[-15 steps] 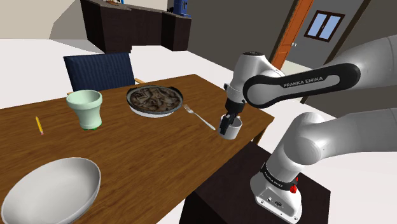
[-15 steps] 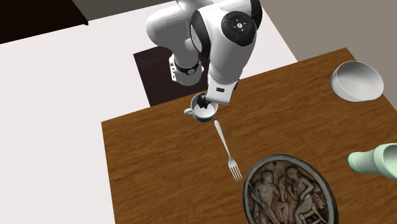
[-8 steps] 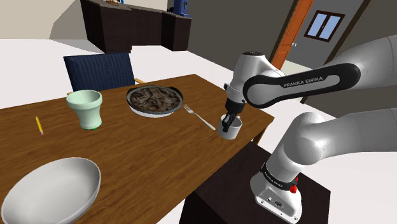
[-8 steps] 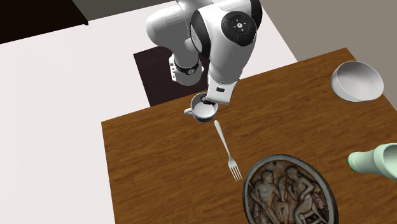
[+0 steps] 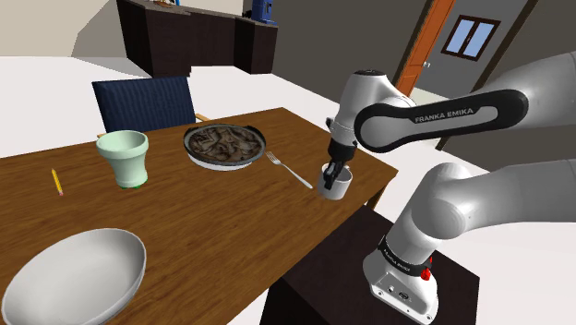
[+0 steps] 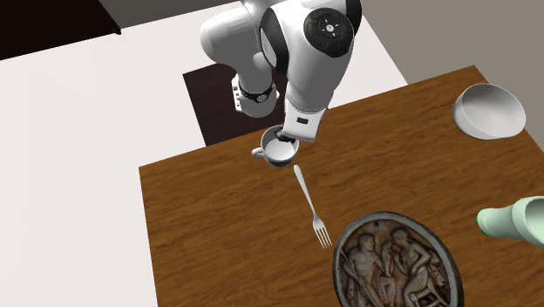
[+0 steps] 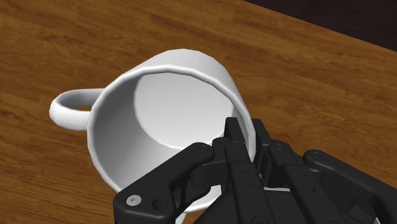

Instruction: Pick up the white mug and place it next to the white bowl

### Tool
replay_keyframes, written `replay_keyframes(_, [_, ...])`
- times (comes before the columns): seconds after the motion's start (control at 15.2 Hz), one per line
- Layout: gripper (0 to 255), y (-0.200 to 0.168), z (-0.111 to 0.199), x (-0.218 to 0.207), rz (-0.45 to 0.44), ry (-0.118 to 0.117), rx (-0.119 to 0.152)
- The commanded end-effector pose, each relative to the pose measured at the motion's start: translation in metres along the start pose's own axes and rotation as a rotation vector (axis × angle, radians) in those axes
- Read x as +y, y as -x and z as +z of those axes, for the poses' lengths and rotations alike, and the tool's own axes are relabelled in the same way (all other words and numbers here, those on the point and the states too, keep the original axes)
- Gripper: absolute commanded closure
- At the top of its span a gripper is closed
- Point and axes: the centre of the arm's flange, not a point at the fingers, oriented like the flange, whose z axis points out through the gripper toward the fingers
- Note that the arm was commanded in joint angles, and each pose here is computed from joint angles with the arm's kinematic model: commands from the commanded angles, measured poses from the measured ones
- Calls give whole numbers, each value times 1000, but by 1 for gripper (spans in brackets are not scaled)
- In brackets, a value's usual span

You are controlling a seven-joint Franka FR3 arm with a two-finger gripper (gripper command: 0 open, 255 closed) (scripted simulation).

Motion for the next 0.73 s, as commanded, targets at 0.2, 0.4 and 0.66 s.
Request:
replay_keyframes(0.2, [255, 0, -26, 0, 0, 0, 0])
replay_keyframes(0.4, [255, 0, -42, 1, 0, 0, 0])
replay_keyframes(0.66, [255, 0, -63, 2, 0, 0, 0])
